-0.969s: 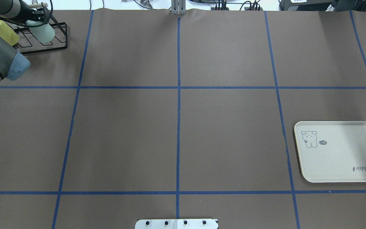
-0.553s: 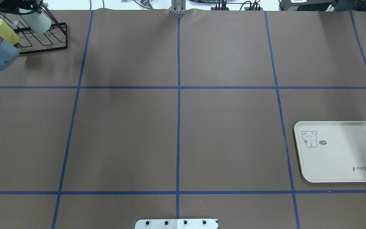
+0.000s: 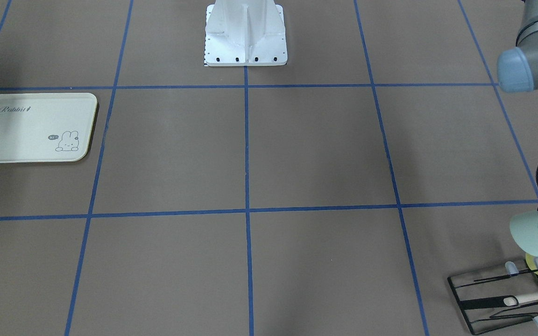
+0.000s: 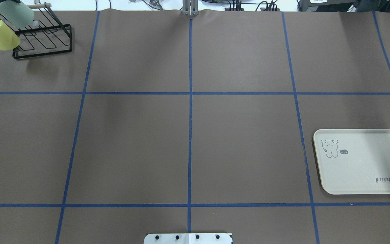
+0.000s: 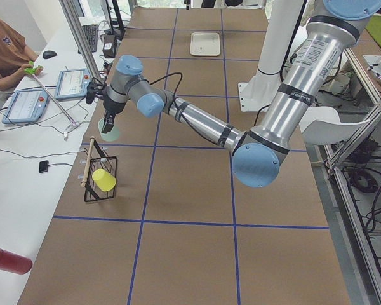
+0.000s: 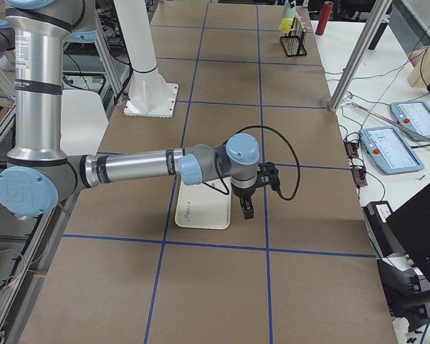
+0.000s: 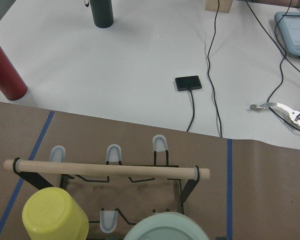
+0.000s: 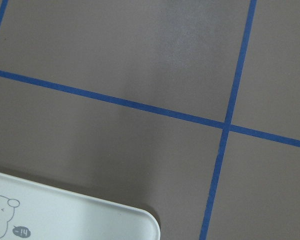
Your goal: Left arm grabs green cup and hands to right arm on tray
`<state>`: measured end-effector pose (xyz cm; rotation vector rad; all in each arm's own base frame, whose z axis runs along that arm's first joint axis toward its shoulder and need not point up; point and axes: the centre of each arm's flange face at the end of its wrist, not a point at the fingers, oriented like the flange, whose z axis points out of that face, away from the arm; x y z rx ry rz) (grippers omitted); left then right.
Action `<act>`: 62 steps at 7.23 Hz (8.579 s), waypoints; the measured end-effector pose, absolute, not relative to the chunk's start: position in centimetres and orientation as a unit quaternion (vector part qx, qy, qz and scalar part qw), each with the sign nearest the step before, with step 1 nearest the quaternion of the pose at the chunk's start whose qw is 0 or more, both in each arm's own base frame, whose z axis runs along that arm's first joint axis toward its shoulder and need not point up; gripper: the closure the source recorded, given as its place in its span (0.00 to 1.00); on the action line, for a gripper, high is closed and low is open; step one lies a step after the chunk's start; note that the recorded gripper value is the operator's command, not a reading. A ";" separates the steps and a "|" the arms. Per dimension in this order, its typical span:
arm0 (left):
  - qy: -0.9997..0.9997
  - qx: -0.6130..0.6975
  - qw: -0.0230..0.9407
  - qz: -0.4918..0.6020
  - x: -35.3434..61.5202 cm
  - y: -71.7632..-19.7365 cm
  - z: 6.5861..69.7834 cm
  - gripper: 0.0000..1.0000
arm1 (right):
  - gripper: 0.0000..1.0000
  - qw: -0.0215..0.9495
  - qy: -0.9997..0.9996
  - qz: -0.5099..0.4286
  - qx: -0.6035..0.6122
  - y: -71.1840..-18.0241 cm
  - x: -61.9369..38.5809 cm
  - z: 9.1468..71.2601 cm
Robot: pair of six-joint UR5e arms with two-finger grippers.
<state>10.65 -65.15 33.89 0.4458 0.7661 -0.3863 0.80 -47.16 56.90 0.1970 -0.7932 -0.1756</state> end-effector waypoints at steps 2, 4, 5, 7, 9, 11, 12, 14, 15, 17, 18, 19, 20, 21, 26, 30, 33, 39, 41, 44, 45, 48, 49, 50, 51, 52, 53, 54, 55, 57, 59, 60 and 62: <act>0.427 0.154 0.872 -0.181 11.1 -61.3 28.5 1.00 | 0.00 0.910 -0.389 -0.099 0.107 -48.3 -0.6 55.3; 0.515 0.070 0.833 -0.191 13.4 -58.4 22.7 1.00 | 0.00 0.897 -0.407 -0.098 0.144 -49.4 -4.2 52.5; 0.547 0.029 0.813 -0.194 15.9 -56.7 19.9 1.00 | 0.00 0.885 -0.428 -0.074 0.164 -49.7 -6.3 50.5; 0.604 -0.032 0.771 -0.200 21.3 -53.0 16.3 1.00 | 0.00 0.850 -0.496 0.000 0.176 -50.7 -10.5 44.6; 0.653 -0.074 0.719 -0.224 23.4 -51.1 14.6 1.00 | 0.00 0.803 -0.574 0.054 0.154 -50.4 -13.5 39.3; 0.680 -0.086 0.691 -0.230 23.9 -51.0 14.2 1.00 | 0.01 0.752 -0.644 0.073 0.121 -49.4 -16.2 34.3; 0.694 -0.097 0.672 -0.241 24.2 -50.9 13.4 1.00 | 0.01 0.722 -0.681 0.079 0.097 -48.9 -18.0 30.8; 0.741 -0.130 0.599 -0.275 24.9 -49.5 11.8 1.00 | 0.02 0.666 -0.740 0.078 0.049 -47.4 -21.2 24.7; 0.763 -0.152 0.559 -0.286 25.7 -48.5 11.3 1.00 | 0.02 0.644 -0.760 0.076 0.033 -46.7 -22.4 22.5; 0.796 -0.204 0.493 -0.287 28.0 -46.0 10.5 1.00 | 0.06 0.582 -0.808 0.088 0.011 -44.4 -25.7 19.6; 0.803 -0.224 0.473 -0.284 29.0 -44.7 10.1 1.00 | 0.06 0.544 -0.833 0.097 -0.001 -42.9 -27.5 19.0; 0.806 -0.242 0.461 -0.280 29.6 -43.8 9.8 1.00 | 0.07 0.517 -0.850 0.100 -0.006 -41.9 -28.6 18.5; 0.808 -0.258 0.452 -0.277 30.0 -43.1 9.4 1.00 | 0.07 0.498 -0.861 0.099 -0.006 -41.3 -29.0 18.1; 0.809 -0.267 0.445 -0.277 30.1 -42.7 9.2 1.00 | 0.08 0.488 -0.867 0.098 -0.005 -41.1 -29.2 17.8; 0.816 -0.282 0.426 -0.270 31.8 -41.0 7.4 1.00 | 0.36 0.469 -0.879 0.092 -0.004 -40.6 -29.8 16.8; 0.815 -0.291 0.425 -0.266 32.9 -40.2 7.0 1.00 | 0.60 0.444 -0.892 0.086 -0.008 -40.0 -29.5 16.6; 0.814 -0.296 0.425 -0.264 33.4 -39.7 7.0 0.01 | 1.00 0.430 -0.898 0.087 -0.009 -39.8 -29.3 16.6; 0.823 -0.287 0.414 -0.263 32.4 -39.5 6.4 0.00 | 1.00 0.425 -0.899 0.100 -0.032 -39.7 -29.0 17.1; 0.826 -0.270 0.413 -0.273 31.3 -40.6 6.6 0.00 | 1.00 0.437 -0.890 0.122 -0.047 -39.4 -28.1 19.5; 0.821 -0.217 0.430 -0.307 29.0 -43.9 7.1 0.00 | 1.00 0.511 -0.843 0.169 0.013 -40.1 -25.4 28.9; 0.813 -0.191 0.454 -0.311 29.0 -44.5 7.2 0.00 | 1.00 0.549 -0.817 0.168 0.051 -39.6 -24.5 32.7; 0.766 -0.125 0.552 -0.306 29.5 -45.7 6.7 0.00 | 1.00 0.679 -0.704 0.156 0.136 -37.3 -20.7 43.8; 0.747 -0.103 0.581 -0.306 29.7 -46.1 6.6 0.00 | 1.00 0.718 -0.660 0.160 0.152 -36.8 -18.7 47.1; 0.729 -0.085 0.606 -0.306 29.9 -46.7 7.0 0.00 | 1.00 0.757 -0.612 0.157 0.168 -36.6 -16.6 49.8; 0.706 -0.065 0.634 -0.308 30.1 -47.4 7.6 0.00 | 1.00 0.795 -0.561 0.144 0.180 -36.8 -15.0 51.8; 0.682 -0.047 0.660 -0.311 29.9 -48.2 8.2 0.00 | 1.00 0.828 -0.515 0.133 0.177 -37.2 -14.0 53.0; 0.661 -0.034 0.681 -0.314 29.6 -48.9 8.8 0.00 | 1.00 0.852 -0.480 0.130 0.161 -37.4 -13.6 53.7; 0.642 -0.025 0.698 -0.315 29.6 -49.5 9.4 0.00 | 1.00 0.871 -0.453 0.130 0.142 -37.1 -13.5 54.3; 0.629 -0.019 0.711 -0.315 29.7 -49.8 9.8 0.00 | 1.00 0.886 -0.427 0.125 0.131 -36.2 -13.2 55.3; 0.619 -0.017 0.719 -0.315 29.9 -50.1 10.3 0.00 | 1.00 0.903 -0.399 0.102 0.123 -34.9 -13.4 57.1; 0.617 -0.018 0.721 -0.315 30.1 -50.3 10.4 0.00 | 1.00 0.910 -0.385 0.076 0.134 -34.2 -15.7 57.6; 0.617 -0.017 0.721 -0.315 30.1 -50.3 10.4 0.00 | 1.00 0.909 -0.387 0.067 0.142 -33.7 -16.2 57.8; 0.618 -0.017 0.721 -0.315 30.2 -50.3 10.3 0.00 | 1.00 0.904 -0.395 0.055 0.151 -32.5 -16.2 58.8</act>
